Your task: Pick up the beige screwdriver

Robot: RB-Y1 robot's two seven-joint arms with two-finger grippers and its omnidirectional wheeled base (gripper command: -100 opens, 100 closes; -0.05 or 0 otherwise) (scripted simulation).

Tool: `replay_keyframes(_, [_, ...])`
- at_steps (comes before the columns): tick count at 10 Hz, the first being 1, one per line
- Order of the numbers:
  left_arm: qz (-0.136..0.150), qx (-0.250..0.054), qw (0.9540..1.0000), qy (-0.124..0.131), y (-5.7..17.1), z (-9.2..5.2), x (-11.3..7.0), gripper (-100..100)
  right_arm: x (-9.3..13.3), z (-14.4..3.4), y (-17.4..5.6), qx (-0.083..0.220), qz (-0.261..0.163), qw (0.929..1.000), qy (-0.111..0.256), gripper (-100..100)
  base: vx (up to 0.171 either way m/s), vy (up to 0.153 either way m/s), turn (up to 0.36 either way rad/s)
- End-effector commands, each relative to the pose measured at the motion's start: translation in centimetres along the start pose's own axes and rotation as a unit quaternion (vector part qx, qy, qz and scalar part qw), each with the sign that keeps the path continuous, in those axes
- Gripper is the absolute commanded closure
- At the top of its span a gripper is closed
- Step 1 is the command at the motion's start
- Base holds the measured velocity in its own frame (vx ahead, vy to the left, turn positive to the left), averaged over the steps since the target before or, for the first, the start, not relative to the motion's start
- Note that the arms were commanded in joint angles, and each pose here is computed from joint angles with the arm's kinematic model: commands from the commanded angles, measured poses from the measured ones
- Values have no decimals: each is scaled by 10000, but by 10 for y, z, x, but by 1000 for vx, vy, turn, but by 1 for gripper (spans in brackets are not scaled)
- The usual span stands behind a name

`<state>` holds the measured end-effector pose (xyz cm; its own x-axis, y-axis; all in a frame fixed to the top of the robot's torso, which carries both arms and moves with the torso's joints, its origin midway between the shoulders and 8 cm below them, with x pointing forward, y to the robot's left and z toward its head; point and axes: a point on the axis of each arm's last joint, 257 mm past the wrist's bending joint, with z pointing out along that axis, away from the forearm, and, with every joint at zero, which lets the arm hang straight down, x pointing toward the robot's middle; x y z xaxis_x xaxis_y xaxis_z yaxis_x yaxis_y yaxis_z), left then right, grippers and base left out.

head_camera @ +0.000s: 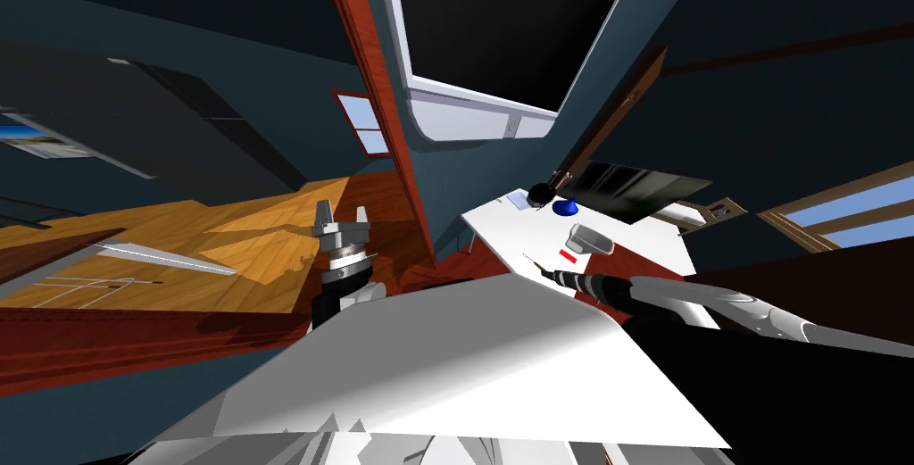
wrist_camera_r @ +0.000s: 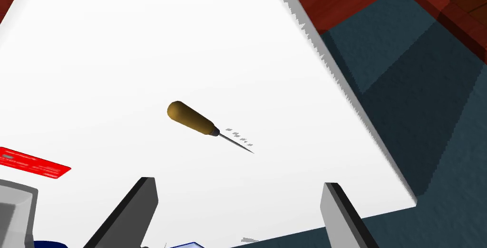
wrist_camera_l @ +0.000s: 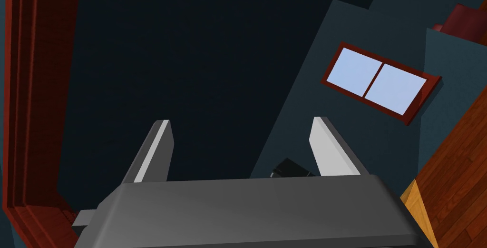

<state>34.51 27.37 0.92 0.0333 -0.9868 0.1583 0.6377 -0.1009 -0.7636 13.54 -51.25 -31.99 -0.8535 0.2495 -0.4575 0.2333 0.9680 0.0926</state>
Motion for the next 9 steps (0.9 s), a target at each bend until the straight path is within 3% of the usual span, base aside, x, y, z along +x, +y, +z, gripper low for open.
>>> replay_keyframes(1, [0, 0, 10000, 0, 0, 0, 0, 0, 0, 3, 2, -19, -137, 9999, 91, -100, 11, -7, 9])
replay_keyframes(4, [0, 0, 10000, 0, 0, 0, 0, 0, 18, 4, -16, 216, -364, 9977, 520, -100, 17, -17, 101])
replay_keyframes(6, [0, 0, 10000, 0, 0, 0, 0, 0, 15, 9, -9, 146, -540, 9966, 601, -100, 13, -17, 31])
replay_keyframes(9, [0, 0, 10000, 0, 0, 0, 0, 0, 31, 11, -22, 310, -775, 9916, 989, -100, 13, -24, 91])
